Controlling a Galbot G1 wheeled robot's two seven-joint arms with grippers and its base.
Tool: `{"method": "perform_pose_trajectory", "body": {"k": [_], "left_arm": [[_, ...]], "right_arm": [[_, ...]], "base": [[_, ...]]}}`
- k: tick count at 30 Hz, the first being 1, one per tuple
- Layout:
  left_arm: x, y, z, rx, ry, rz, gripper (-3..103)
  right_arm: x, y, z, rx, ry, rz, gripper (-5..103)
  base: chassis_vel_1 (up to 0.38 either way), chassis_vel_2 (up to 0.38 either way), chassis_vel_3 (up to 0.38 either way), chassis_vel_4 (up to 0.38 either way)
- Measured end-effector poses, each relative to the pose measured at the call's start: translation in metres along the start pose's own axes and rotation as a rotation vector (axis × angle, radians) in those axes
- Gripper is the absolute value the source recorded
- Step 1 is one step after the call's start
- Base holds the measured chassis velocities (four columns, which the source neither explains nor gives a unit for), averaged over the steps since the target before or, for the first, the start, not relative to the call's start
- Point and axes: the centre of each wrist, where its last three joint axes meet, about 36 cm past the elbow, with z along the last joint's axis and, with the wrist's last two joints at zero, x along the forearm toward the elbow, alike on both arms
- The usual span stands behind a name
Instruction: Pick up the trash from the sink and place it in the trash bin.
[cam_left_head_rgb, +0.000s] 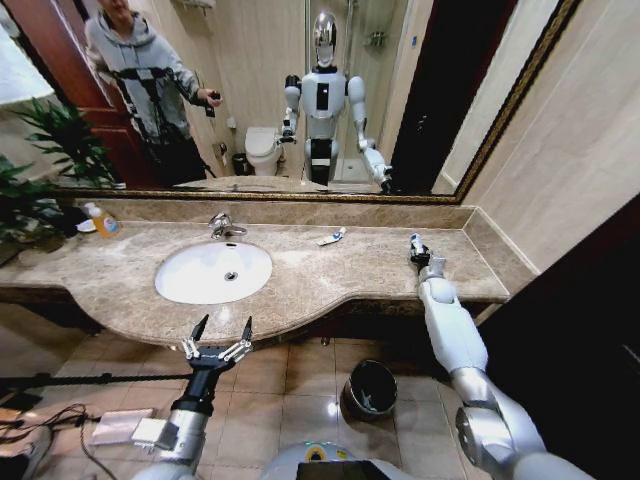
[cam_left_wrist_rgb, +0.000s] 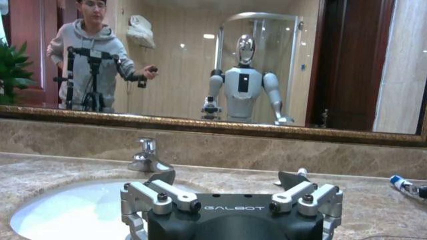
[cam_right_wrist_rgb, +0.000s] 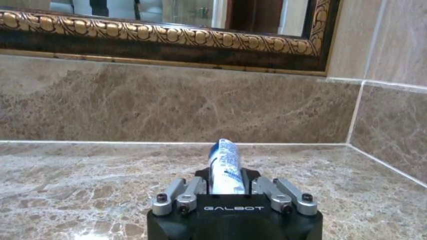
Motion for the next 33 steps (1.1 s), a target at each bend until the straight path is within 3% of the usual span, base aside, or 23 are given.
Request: {"method": "perform_pose_trajectory", "body": {"k": [3, 17, 25, 33], "left_arm": [[0.0, 0.0, 0.0, 0.0, 0.0, 0.0, 100], [0.0, 0.0, 0.0, 0.0, 0.0, 0.0, 100], [0.0, 0.0, 0.0, 0.0, 0.0, 0.0, 100], [0.0, 0.0, 0.0, 0.0, 0.0, 0.0, 100]], "right_arm": [[0.002, 0.0, -0.001, -0.001, 0.0, -0.002, 23], [0.03, -0.01, -0.019, -0.008, -0.05, -0.019, 22], [0.101, -0.038, 0.001, 0.032, -0.065, -0.038, 22], [0.179, -0.054, 0.021, 0.031, -0.18, -0.054, 22]], "base": [[0.0, 0.0, 0.0, 0.0], [0.0, 0.0, 0.0, 0.0], [0.0, 0.0, 0.0, 0.0], [0.0, 0.0, 0.0, 0.0]]}}
